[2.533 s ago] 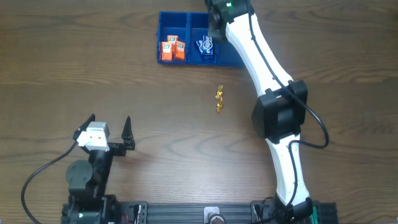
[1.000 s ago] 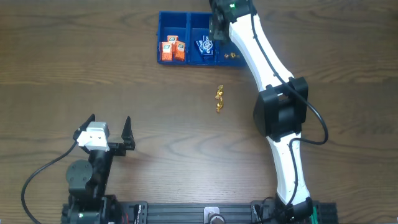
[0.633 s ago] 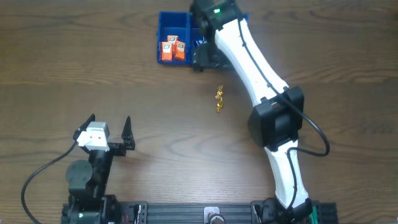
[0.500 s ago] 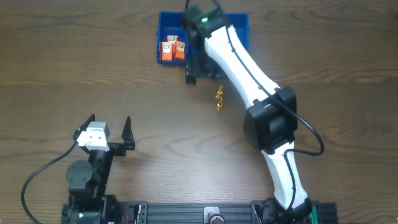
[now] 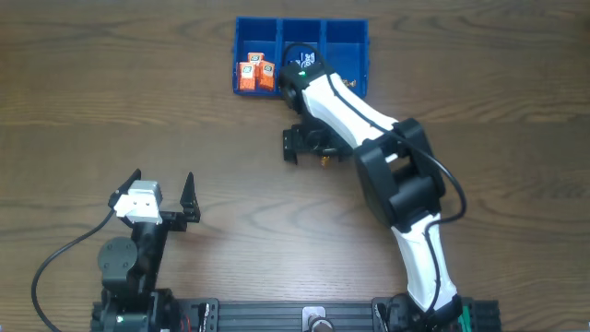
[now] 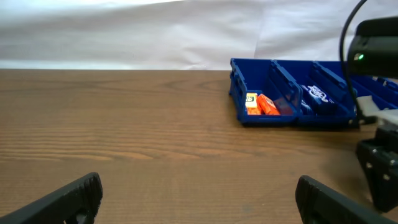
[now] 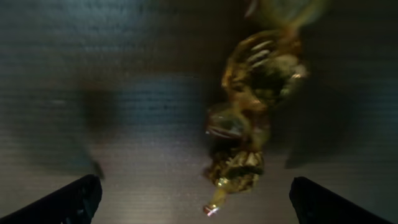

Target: Sort Candies Into Trays

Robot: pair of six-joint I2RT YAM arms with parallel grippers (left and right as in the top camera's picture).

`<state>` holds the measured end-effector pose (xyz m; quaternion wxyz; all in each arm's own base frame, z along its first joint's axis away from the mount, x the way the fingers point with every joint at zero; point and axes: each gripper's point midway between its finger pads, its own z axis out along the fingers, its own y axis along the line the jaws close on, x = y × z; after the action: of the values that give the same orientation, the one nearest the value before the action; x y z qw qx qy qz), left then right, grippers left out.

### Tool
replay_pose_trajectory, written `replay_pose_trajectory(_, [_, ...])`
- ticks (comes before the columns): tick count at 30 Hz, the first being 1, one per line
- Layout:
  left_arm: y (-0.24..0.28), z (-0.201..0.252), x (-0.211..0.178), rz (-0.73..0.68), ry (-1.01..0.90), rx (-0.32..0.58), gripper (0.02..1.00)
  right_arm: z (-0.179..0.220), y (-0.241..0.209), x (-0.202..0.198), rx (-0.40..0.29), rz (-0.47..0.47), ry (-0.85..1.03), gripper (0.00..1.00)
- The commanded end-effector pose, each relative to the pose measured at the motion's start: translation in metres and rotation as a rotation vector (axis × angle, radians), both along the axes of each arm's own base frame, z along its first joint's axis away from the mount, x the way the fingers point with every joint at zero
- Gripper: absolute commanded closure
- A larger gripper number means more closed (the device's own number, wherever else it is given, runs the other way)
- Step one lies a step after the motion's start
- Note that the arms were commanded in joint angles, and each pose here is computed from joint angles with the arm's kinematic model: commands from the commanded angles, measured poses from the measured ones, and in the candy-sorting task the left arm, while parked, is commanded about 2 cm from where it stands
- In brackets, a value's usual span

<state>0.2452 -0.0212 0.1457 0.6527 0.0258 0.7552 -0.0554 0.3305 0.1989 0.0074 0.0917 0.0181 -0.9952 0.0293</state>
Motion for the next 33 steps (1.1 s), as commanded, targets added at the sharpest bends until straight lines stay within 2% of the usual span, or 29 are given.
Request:
replay_pose_trajectory(1, [-0.003,-0.016,-0.002,-0.02,0.046,0.011,0.02,0.018,-0.016,0.005,0.046,-0.062,-0.059,0.001])
replay_pose_trajectory(14, [-0.003,-0.016,-0.002,-0.02,0.046,0.011,0.02,0.0,-0.011,0.014,0.082,-0.076,-0.122,0.001])
replay_pose_trajectory(19, [-0.003,-0.016,-0.002,-0.02,0.046,0.011,0.02,-0.001,-0.013,0.017,0.068,-0.088,-0.138,0.023])
replay_pose_trajectory(20, [-0.003,-0.016,-0.002,-0.02,0.046,0.011,0.02,-0.001,-0.013,0.018,0.069,-0.088,-0.14,0.047])
replay_pose_trajectory(24, [-0.003,-0.016,-0.002,-0.02,0.046,0.011,0.02,-0.002,-0.013,0.019,0.071,-0.096,-0.146,0.272])
replay_pose_trajectory(27, [-0.003,-0.016,-0.002,-0.02,0.046,0.011,0.02,-0.002,-0.014,0.019,0.063,-0.095,-0.147,0.4])
replay_pose_trajectory(29, [-0.003,-0.016,-0.002,-0.02,0.046,0.011,0.02,-0.002,-0.014,0.018,0.061,-0.095,-0.143,0.535])
replay_pose_trajectory(33, [-0.003,-0.016,-0.002,-0.02,0.046,0.011,0.02,-0.002,-0.015,0.016,0.057,-0.095,-0.137,0.625])
